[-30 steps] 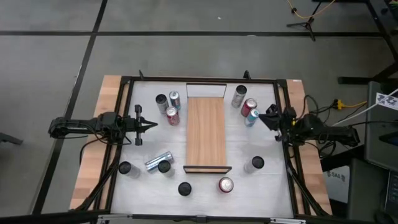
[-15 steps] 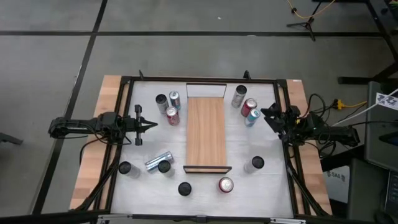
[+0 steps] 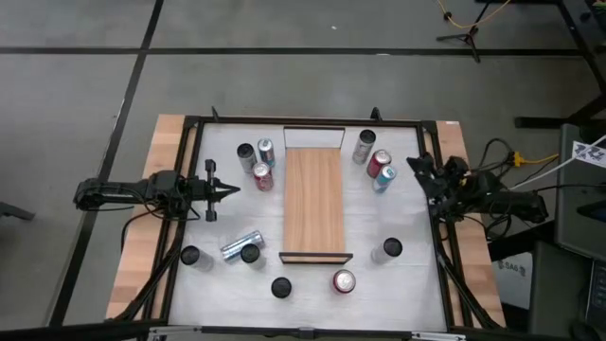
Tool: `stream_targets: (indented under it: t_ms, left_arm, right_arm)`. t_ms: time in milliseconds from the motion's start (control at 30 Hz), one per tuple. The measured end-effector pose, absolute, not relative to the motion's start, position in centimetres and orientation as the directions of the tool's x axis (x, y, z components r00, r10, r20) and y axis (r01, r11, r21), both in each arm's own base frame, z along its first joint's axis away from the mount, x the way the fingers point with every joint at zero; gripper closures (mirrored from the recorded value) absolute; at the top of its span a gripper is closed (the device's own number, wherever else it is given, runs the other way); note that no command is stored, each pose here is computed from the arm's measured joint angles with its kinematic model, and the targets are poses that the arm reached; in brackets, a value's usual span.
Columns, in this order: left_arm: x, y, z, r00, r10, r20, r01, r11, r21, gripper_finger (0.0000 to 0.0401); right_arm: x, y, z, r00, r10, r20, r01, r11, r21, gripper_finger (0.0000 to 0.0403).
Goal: Place canned beverage on shelf
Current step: Put the white pink soda can on the shelf
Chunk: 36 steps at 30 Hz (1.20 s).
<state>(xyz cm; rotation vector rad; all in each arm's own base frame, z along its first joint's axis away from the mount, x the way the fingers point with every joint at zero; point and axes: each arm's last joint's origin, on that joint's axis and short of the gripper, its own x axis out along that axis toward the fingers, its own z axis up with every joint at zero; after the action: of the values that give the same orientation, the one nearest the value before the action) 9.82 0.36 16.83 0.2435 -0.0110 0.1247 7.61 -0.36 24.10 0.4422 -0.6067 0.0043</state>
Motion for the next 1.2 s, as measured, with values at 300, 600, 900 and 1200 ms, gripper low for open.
stream_targets:
  t_ms: [300, 600, 900, 1200]
  left_arm:
    - [9.8, 0.4, 16.8, 0.992, 0.122, 0.026, -0.124, 0.963, 0.239, 0.0401]
    - [9.8, 0.4, 16.8, 0.992, 0.122, 0.026, -0.124, 0.963, 0.239, 0.0401]
    - [9.8, 0.4, 16.9, 0.992, 0.122, 0.033, -0.126, 0.963, 0.238, 0.0401]
    - [9.8, 0.4, 17.2, 0.990, 0.122, 0.065, -0.134, 0.963, 0.235, 0.0401]
  right_arm:
    - [8.4, -0.4, 29.9, 0.900, -0.124, 0.418, -0.042, 0.930, 0.365, 0.0129]
    - [11.1, -0.6, 36.0, 0.971, -0.220, 0.097, 0.182, 0.937, 0.299, 0.0129]
    - [13.9, -1.0, 40.5, 0.920, -0.347, -0.182, 0.378, 0.908, 0.182, 0.0130]
    - [18.4, -3.4, 42.4, 0.827, -0.484, -0.284, 0.527, 0.844, 0.097, 0.0130]
